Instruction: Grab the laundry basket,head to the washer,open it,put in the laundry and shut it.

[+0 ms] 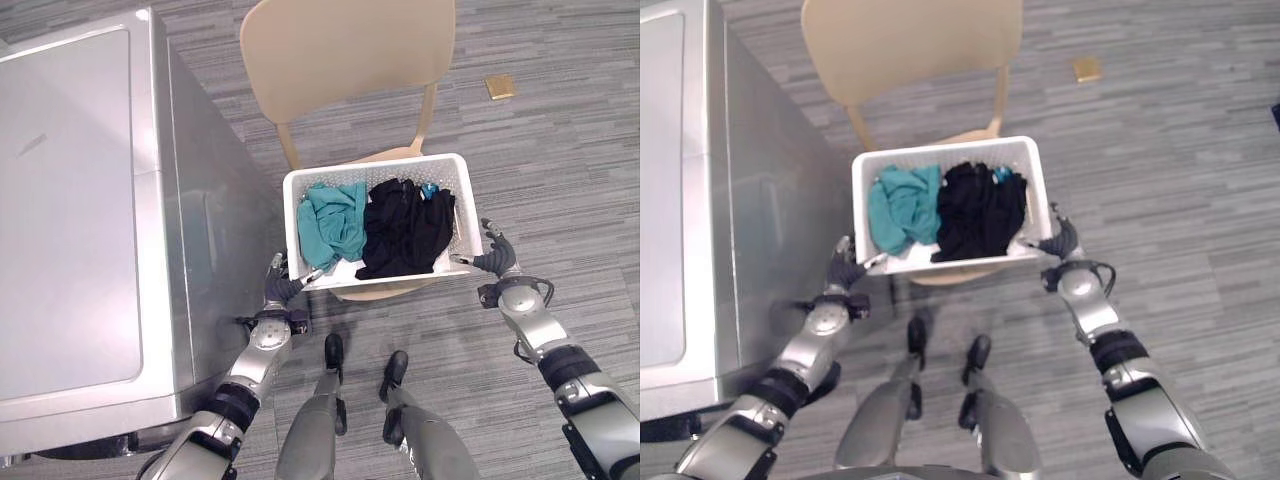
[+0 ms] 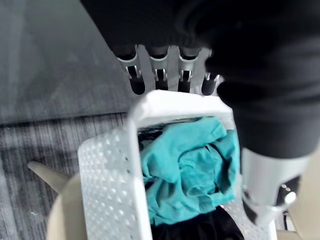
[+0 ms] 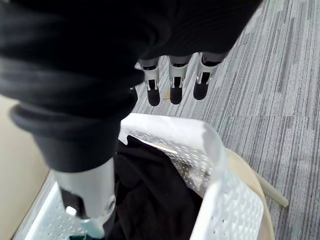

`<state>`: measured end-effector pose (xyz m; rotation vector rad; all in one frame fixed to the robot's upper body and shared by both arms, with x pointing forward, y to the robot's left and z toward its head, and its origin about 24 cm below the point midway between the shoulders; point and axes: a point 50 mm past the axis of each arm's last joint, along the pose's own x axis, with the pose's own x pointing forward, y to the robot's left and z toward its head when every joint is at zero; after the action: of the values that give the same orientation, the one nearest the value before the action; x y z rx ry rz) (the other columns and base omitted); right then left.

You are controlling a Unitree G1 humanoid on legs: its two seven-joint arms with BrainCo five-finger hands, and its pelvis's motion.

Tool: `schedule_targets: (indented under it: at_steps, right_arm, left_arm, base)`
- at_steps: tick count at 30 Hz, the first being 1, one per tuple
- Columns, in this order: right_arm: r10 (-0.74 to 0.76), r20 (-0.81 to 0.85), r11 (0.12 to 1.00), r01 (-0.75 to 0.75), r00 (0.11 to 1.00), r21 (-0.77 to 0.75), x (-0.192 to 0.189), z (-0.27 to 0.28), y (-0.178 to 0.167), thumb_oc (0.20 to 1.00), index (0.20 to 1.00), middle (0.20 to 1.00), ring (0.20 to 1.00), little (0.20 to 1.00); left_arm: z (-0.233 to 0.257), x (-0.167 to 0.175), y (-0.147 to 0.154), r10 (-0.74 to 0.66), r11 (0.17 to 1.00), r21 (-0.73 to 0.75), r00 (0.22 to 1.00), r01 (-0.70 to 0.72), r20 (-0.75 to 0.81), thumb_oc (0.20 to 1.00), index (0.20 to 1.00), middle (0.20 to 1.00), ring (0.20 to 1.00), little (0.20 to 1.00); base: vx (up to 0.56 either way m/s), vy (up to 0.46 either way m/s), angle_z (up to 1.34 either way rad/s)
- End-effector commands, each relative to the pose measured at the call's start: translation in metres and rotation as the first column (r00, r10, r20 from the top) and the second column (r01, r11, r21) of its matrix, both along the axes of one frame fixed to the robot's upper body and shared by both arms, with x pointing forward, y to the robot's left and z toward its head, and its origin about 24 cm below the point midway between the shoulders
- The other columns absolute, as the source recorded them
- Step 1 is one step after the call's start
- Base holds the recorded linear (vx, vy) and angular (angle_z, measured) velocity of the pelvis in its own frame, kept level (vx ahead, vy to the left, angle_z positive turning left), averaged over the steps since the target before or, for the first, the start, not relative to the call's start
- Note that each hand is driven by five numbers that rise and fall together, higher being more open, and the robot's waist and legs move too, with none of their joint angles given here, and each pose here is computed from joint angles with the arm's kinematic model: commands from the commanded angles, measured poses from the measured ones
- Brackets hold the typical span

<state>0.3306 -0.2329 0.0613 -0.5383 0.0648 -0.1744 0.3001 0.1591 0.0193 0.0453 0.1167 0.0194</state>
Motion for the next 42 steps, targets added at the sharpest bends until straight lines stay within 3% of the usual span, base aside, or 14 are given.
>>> schedule_targets:
  at_steps: [1,12,19,25,30,38,42]
  right_arm:
    - [-0.002,0.015,0.993,0.003,1.000,-0.115,-0.022,0.000,-0.022,1.000,1.000,1.000,1.000,1.000]
    - [-0.056,-0.122,0.986,0.035,0.991,-0.165,-0.085,-0.051,-0.024,1.000,1.000,1.000,1.000,1.000]
    - [-0.015,-0.313,1.000,0.009,0.950,-0.020,-0.104,-0.100,-0.001,1.000,1.000,1.000,1.000,1.000]
    - [0.001,-0.569,0.995,0.057,0.823,0.085,-0.135,-0.156,0.007,1.000,1.000,1.000,1.000,1.000]
    - [-0.035,-0.686,0.981,0.155,0.727,0.115,-0.152,-0.180,0.006,1.000,1.000,1.000,1.000,1.000]
    - [-0.090,-0.774,0.972,0.223,0.627,0.068,-0.163,-0.195,-0.002,1.000,1.000,1.000,1.000,1.000]
    - [-0.150,-0.743,0.951,0.300,0.653,0.072,-0.160,-0.188,-0.017,1.000,1.000,1.000,1.000,1.000]
  left_arm:
    - [0.013,-0.004,0.014,-0.021,1.000,0.023,0.995,0.018,0.099,1.000,1.000,1.000,1.000,1.000]
    - [-0.025,-0.055,0.013,-0.085,0.996,-0.039,0.995,0.082,-0.058,1.000,1.000,1.000,1.000,1.000]
    - [-0.061,-0.085,0.007,-0.145,0.989,-0.051,0.963,0.137,-0.228,1.000,1.000,1.000,1.000,1.000]
    - [-0.103,-0.120,0.024,-0.110,0.991,0.020,0.892,0.132,-0.439,1.000,1.000,1.000,1.000,1.000]
    - [-0.134,-0.151,0.045,0.023,0.998,0.061,0.807,0.016,-0.591,1.000,1.000,1.000,1.000,1.000]
    - [-0.146,-0.140,0.038,0.032,0.992,0.117,0.774,0.054,-0.632,1.000,1.000,1.000,1.000,1.000]
    - [-0.147,-0.135,0.032,0.013,0.988,0.125,0.773,0.086,-0.635,1.000,1.000,1.000,1.000,1.000]
  base:
    - [0.07,-0.019,0.06]
    - [0.04,-0.012,-0.01]
    - [0.00,0.007,0.01]
    - [0.01,0.017,0.03]
    - [-0.01,0.024,0.00]
    - [-0.08,-0.074,0.79]
    - [-0.15,-0.019,1.74]
